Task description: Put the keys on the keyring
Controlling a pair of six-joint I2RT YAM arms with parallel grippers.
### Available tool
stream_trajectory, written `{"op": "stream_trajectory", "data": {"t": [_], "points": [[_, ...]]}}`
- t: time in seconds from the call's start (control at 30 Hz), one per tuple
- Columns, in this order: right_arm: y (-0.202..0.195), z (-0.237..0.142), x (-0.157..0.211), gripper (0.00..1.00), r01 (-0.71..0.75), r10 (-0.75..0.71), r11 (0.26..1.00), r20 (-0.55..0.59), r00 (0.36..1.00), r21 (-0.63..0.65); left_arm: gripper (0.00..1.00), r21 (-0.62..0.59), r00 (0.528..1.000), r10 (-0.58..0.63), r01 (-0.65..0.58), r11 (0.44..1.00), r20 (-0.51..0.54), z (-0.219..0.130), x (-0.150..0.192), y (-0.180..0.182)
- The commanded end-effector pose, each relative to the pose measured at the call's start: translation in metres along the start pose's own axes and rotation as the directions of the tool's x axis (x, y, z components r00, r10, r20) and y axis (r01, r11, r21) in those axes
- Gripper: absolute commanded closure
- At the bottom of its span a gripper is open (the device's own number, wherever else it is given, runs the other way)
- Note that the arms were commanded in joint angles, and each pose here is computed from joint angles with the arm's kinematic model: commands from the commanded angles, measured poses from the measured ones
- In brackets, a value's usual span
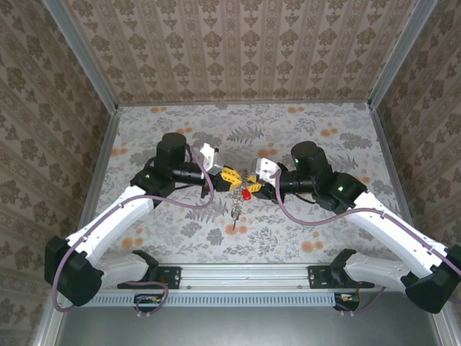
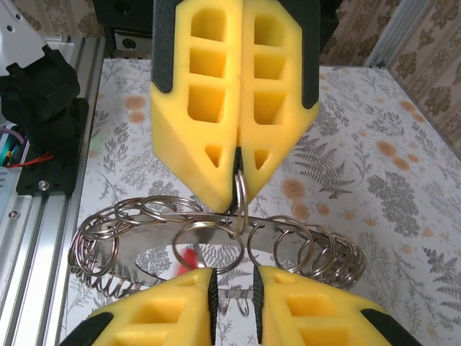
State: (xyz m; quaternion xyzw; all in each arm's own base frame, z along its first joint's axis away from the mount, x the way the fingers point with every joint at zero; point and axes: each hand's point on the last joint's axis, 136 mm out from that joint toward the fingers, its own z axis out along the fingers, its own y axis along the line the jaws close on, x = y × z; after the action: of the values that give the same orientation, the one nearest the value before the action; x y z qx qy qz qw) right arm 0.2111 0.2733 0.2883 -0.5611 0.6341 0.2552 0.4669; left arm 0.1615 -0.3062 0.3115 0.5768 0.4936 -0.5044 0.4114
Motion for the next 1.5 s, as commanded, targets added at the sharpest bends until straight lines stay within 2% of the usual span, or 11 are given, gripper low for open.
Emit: {"op": "stream_trajectory", "data": {"t": [0.0, 0.23, 0.5, 0.8, 0.93, 1.17, 1.33, 1.47], "points": [[0.001, -0.002, -0.012, 0.75, -0.005, 0.006, 1.0, 0.045, 0.999, -0.017, 1.0, 0.063, 0.997, 0.059, -0.063, 0.996, 0.058, -0.005, -0.017, -0.015], [-0.001, -0.008, -0.023, 0.74, -0.003, 0.004, 1.0, 0.096, 0.995, -0.01, 1.0, 0.077, 0.996, 0.064, -0.069, 0.995, 0.065, -0.004, -0.017, -0.017], [0.003, -0.005, -0.03, 0.84, -0.019, 0.026, 0.998, 0.135, 0.991, -0.056, 1.0, 0.046, 0.996, 0.052, -0.055, 0.997, 0.071, -0.002, -0.016, -0.009], [-0.003, 0.009, -0.025, 0.94, -0.061, 0.068, 0.997, 0.149, 0.987, -0.051, 1.0, 0.071, 0.993, 0.053, -0.06, 0.996, 0.106, 0.002, -0.022, -0.014], [-0.006, 0.012, -0.028, 0.95, -0.078, 0.084, 0.996, 0.185, 0.979, -0.044, 1.0, 0.081, 0.992, 0.047, -0.057, 0.995, 0.114, 0.006, -0.021, -0.016], [-0.008, 0.003, -0.026, 0.91, -0.079, 0.078, 0.997, 0.194, 0.978, -0.003, 1.0, 0.066, 0.992, 0.05, -0.057, 0.996, 0.114, 0.006, -0.022, -0.014], [-0.004, -0.016, -0.015, 0.77, -0.08, 0.074, 0.997, 0.179, 0.981, 0.024, 1.0, 0.053, 0.993, 0.052, -0.058, 0.997, 0.107, 0.001, -0.023, -0.013], [0.01, -0.023, -0.003, 0.71, -0.081, 0.081, 0.997, 0.149, 0.985, -0.005, 1.0, 0.046, 0.993, 0.057, -0.063, 0.997, 0.105, -0.002, -0.024, -0.013]]}}
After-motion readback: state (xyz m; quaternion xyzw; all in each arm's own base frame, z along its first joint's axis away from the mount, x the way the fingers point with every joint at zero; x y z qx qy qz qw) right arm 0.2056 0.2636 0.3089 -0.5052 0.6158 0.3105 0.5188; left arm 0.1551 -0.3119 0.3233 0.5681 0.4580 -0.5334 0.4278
